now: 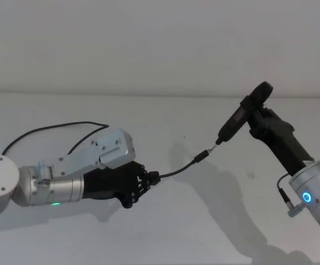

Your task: Pick up the data cable with the one hand.

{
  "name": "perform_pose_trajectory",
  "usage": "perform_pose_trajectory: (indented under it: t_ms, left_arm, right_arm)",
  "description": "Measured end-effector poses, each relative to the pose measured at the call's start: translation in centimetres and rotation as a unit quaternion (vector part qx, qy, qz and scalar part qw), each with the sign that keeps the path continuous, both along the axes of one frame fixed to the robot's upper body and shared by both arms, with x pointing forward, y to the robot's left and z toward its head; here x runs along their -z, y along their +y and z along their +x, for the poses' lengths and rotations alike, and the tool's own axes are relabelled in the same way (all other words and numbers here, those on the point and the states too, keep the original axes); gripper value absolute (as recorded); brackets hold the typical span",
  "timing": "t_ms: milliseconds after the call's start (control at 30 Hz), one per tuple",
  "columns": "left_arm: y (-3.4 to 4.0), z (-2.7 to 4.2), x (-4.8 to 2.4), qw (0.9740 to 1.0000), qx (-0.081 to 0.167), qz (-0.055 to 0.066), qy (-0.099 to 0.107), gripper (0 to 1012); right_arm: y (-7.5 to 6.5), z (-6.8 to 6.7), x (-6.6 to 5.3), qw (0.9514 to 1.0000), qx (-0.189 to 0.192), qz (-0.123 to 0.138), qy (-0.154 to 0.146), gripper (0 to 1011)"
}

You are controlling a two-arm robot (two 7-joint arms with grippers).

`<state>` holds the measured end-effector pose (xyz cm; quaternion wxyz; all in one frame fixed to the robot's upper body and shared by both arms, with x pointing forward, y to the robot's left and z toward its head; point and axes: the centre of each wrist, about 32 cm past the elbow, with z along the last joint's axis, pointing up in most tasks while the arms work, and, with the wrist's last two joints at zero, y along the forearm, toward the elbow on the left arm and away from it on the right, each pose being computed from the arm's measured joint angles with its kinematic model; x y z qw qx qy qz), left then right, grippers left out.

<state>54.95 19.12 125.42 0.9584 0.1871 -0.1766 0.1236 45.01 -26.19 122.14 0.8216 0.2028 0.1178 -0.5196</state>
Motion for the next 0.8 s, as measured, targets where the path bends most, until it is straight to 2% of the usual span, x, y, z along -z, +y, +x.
perform_pose_trajectory:
  t_ms: [800]
  left_arm:
    - [0.0, 0.0, 0.0, 1.0, 0.0, 0.0, 0.0, 42]
  right_arm:
    - [0.33, -0.01, 0.01, 1.0, -0.003, 0.005, 0.003, 275]
